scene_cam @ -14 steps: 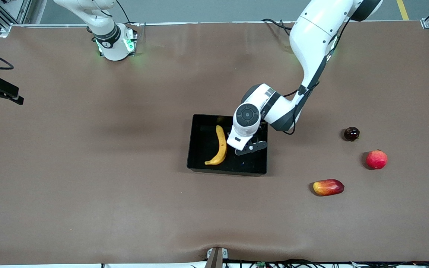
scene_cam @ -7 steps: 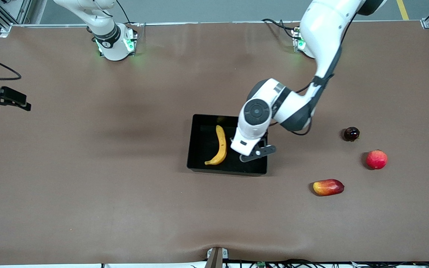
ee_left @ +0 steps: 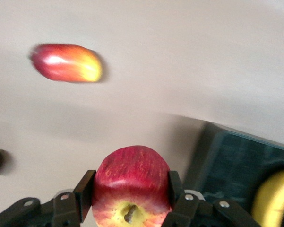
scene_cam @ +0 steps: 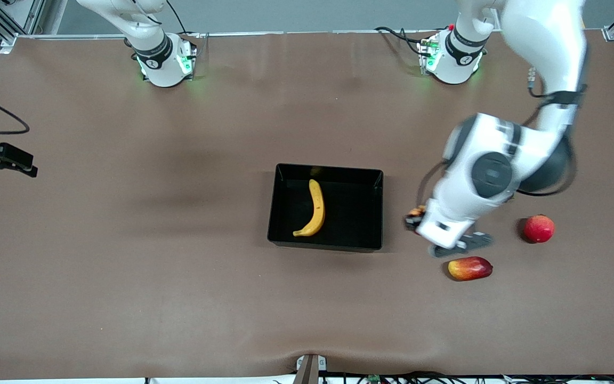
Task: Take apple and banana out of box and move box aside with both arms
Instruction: 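Carry the apple beside the mango and open the left gripper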
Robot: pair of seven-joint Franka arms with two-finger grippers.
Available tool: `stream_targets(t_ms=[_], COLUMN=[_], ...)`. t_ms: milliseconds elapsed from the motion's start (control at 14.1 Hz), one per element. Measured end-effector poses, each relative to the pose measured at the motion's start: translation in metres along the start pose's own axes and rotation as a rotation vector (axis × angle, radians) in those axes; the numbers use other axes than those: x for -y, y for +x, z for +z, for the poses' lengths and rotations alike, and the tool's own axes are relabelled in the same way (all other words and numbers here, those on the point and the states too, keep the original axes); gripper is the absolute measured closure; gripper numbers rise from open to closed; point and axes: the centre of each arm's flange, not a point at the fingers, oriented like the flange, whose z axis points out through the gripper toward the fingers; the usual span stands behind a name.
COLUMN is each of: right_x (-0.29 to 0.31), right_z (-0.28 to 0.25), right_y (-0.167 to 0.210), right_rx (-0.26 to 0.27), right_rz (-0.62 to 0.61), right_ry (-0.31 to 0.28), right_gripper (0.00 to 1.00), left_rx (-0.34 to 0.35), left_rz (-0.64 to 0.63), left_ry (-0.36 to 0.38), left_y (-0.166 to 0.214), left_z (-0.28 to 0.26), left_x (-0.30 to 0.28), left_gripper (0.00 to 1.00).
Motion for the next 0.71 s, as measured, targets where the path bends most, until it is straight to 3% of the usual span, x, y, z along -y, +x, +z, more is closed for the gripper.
stream_targets(t_ms=[213, 427, 711], right_x=[-0.019, -0.046, -0.06], right_z=[0.037, 0.084, 0.113], right_y=[0.019, 0.036, 0.041], right_rx=[0.011, 0.031, 0.062], right_rz=[0.021, 0.055, 0.078], right_ry=[-0.013, -0.008, 0.004], right_gripper=[0.0, 0.0, 0.0], left_rx=[0.024, -0.001, -0.046], left_rz=[0.03, 0.058, 0.061], left_ry=[0.062, 0.171, 0.148], left_y=[0.042, 0.063, 0.092], left_z=[0.026, 0.062, 0.127], left_x=[0.109, 0.152, 0.198], left_gripper=[0.34, 0.34, 0.34])
